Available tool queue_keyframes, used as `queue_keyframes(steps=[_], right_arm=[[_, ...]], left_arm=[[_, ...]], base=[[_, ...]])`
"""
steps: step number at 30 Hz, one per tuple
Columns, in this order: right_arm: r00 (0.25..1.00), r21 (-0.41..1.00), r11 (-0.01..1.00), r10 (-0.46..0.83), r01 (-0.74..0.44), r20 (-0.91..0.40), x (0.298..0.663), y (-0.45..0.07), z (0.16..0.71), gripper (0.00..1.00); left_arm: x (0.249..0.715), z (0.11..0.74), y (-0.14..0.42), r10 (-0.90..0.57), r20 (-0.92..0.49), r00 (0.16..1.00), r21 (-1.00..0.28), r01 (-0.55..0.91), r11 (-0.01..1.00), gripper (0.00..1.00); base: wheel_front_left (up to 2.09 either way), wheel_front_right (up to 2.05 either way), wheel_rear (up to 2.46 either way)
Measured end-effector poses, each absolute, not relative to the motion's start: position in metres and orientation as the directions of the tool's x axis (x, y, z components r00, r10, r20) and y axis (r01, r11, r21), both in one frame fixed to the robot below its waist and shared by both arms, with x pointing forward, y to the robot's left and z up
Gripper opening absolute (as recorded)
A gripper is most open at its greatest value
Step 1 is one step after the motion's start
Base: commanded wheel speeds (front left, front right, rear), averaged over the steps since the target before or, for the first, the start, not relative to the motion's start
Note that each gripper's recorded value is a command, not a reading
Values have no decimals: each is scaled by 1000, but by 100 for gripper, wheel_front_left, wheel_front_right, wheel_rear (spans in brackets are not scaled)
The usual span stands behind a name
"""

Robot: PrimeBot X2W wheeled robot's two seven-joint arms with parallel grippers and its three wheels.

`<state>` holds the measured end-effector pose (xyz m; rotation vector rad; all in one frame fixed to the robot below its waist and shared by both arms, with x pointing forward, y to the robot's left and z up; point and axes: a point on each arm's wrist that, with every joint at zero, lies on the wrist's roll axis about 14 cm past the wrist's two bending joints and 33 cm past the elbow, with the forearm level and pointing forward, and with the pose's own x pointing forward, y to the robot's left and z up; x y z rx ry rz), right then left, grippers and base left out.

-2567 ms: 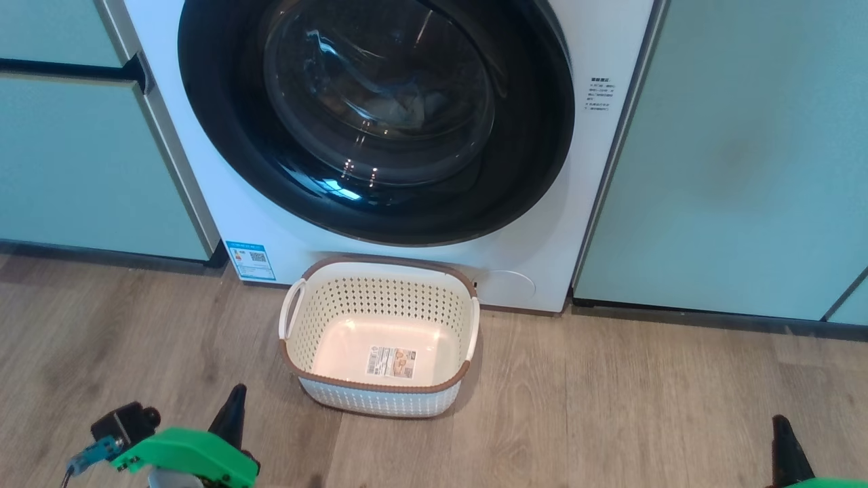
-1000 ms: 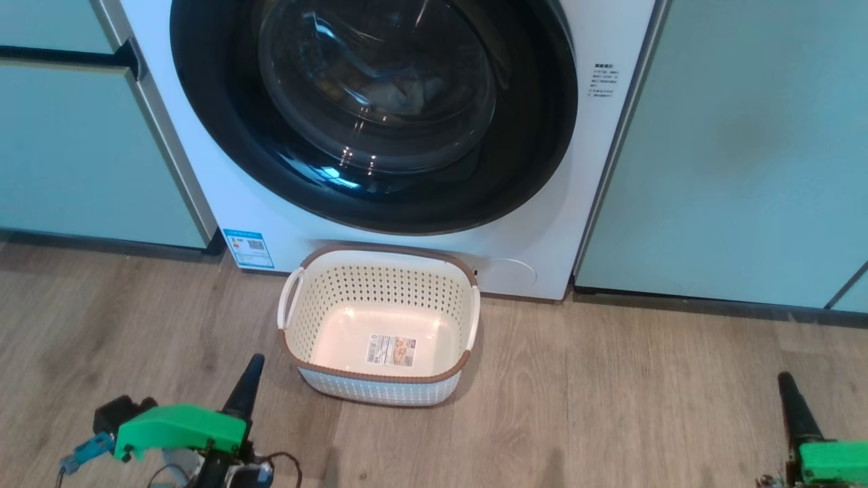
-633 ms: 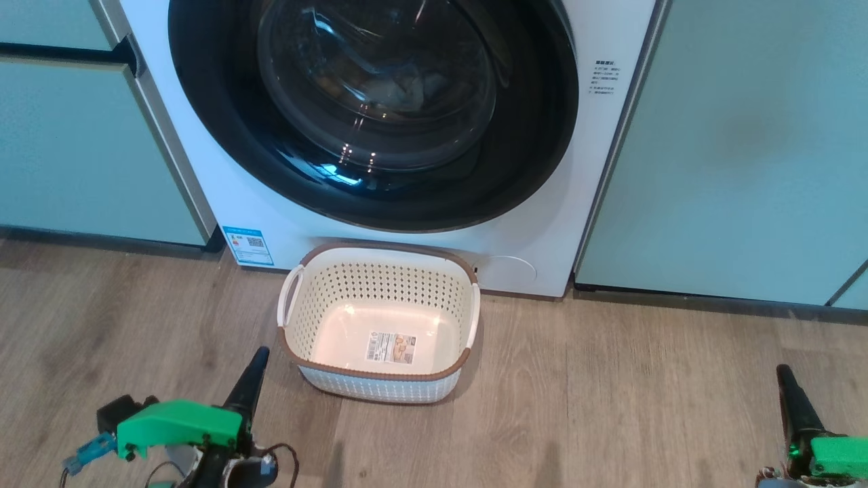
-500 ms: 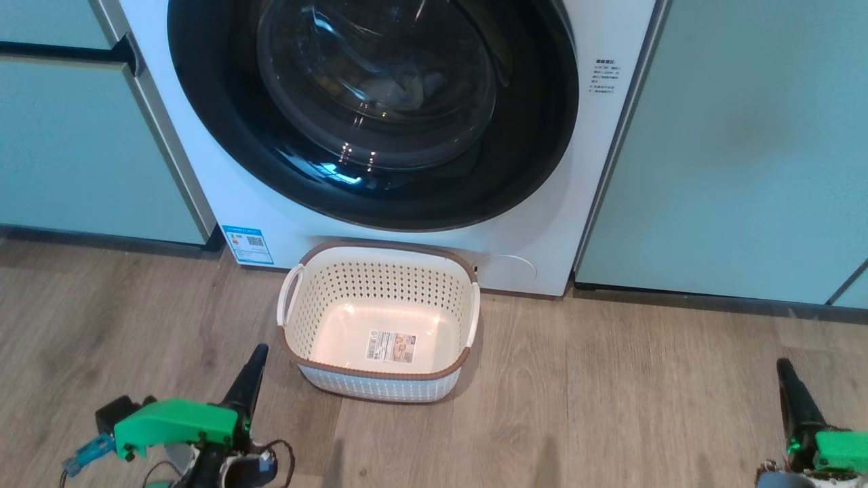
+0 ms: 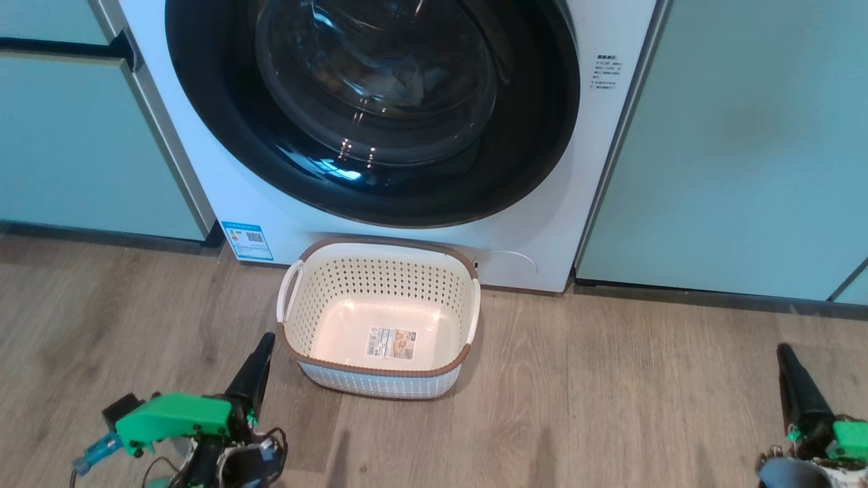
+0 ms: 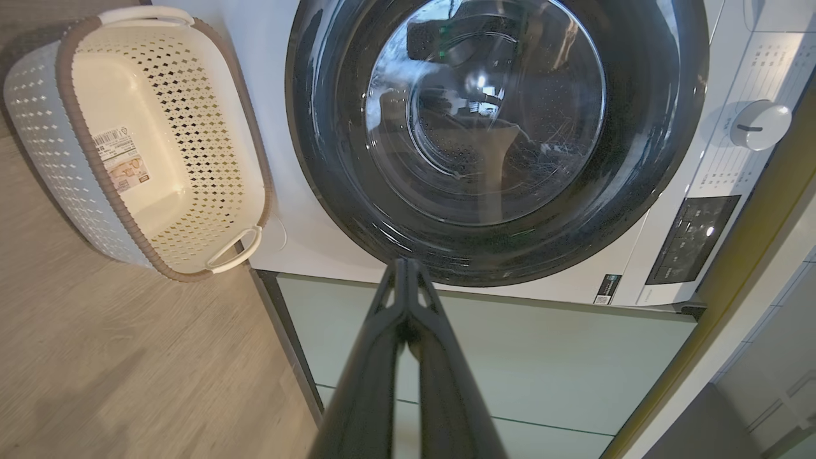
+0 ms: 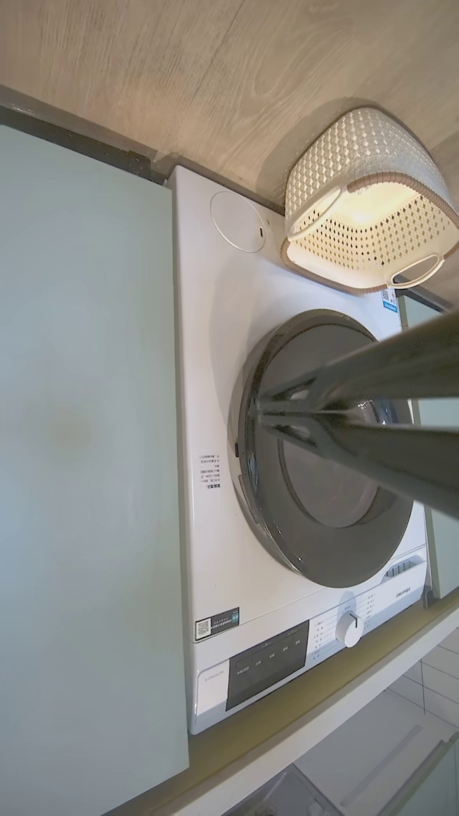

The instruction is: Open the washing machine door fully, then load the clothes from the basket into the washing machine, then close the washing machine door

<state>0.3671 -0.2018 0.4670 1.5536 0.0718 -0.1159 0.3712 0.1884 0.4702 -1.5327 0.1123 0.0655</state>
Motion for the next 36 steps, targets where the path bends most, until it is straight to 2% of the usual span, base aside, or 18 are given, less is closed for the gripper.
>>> queue_keyframes(steps=[5,36], right_arm=[[995,995,-21,-23,93,-94,372,-201,475,0],[995,995,-21,-23,93,-94,372,-201,475,0]], left_arm=[[373,474,188,-28,-99,995,-995,-99,1,0],[373,475,190,-23,-98,995,-995,-98,0,0]], base=[[0,0,0],[0,0,0]])
